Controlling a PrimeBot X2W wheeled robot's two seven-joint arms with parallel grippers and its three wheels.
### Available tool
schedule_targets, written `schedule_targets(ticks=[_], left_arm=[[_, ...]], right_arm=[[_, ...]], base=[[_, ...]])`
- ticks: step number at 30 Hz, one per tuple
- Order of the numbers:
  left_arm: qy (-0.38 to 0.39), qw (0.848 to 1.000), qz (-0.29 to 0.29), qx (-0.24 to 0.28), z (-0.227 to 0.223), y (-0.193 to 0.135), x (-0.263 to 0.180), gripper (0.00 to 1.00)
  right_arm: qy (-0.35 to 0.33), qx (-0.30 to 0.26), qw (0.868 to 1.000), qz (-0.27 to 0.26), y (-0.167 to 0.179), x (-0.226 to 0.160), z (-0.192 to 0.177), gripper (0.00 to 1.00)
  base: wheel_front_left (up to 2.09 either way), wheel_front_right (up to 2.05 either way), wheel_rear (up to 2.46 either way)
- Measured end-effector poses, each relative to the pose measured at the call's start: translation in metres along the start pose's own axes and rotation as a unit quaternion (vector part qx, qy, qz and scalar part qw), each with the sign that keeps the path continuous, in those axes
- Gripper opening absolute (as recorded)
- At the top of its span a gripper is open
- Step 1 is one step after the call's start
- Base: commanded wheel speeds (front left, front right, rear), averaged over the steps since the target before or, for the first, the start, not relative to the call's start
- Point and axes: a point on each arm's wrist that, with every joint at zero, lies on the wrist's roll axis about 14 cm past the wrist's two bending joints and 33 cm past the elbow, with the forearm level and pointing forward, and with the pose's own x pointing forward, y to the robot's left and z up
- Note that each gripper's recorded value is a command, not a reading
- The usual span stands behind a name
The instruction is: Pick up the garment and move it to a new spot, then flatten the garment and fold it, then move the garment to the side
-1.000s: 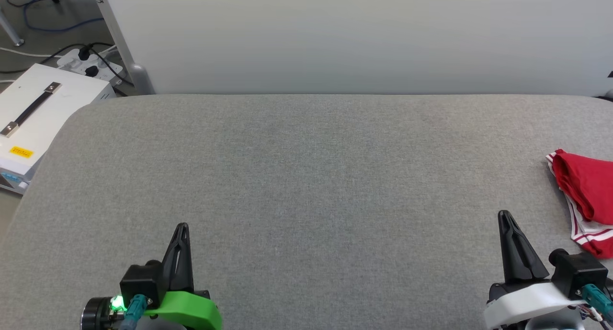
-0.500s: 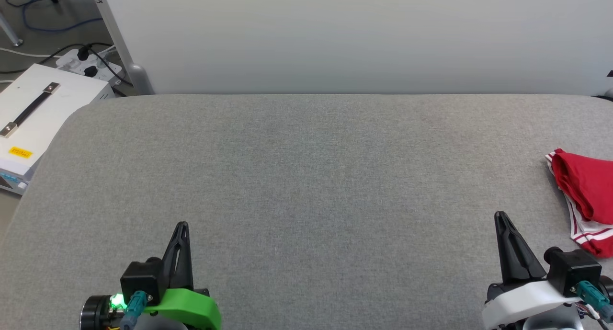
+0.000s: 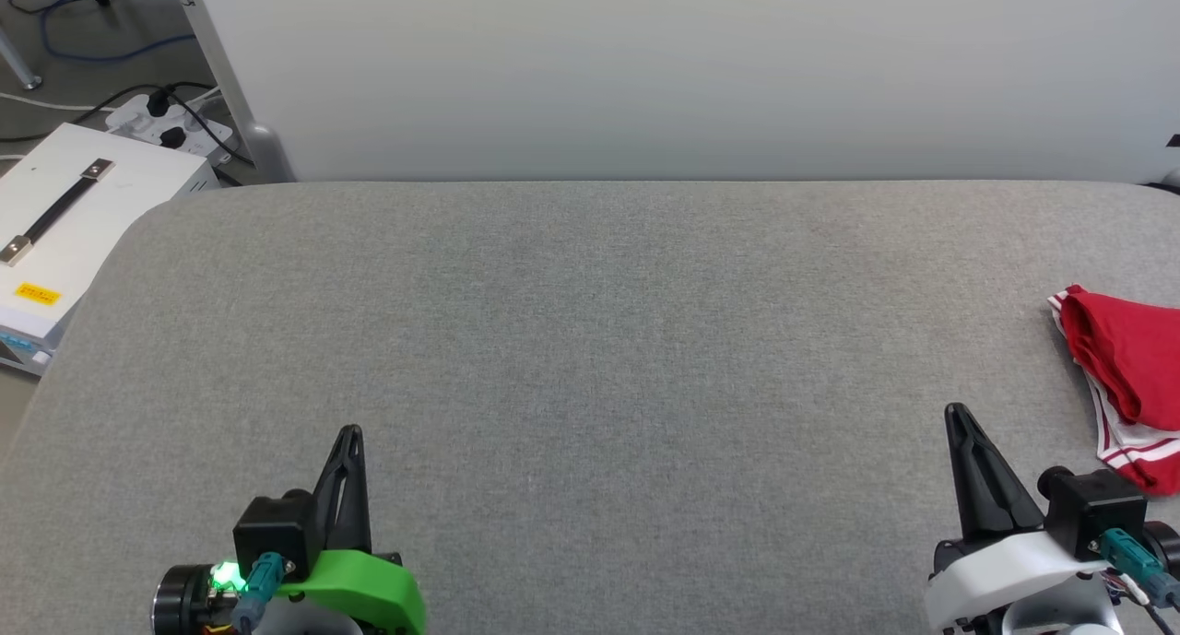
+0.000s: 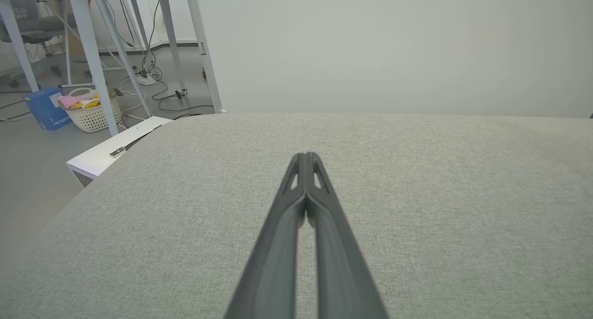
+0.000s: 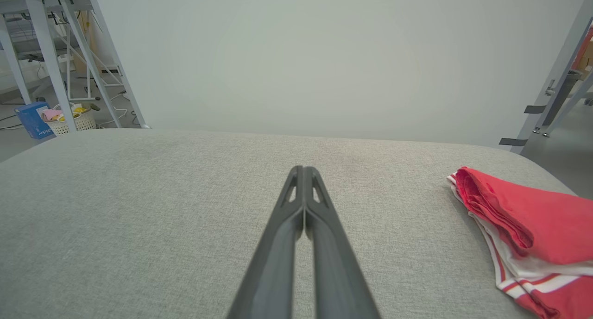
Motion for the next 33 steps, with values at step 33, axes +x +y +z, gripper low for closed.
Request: schedule_targets(ticks=[33], left_arm=[[0.017, 1.0, -0.001, 0.015, 0.0016, -0.0003, 0.0051, 0.0]], right_arm=[[0.027, -0.018, 0.999, 0.005, 0.0028, 0.0037, -0.0043, 0.0]], base=[[0.0, 0.0, 0.0]])
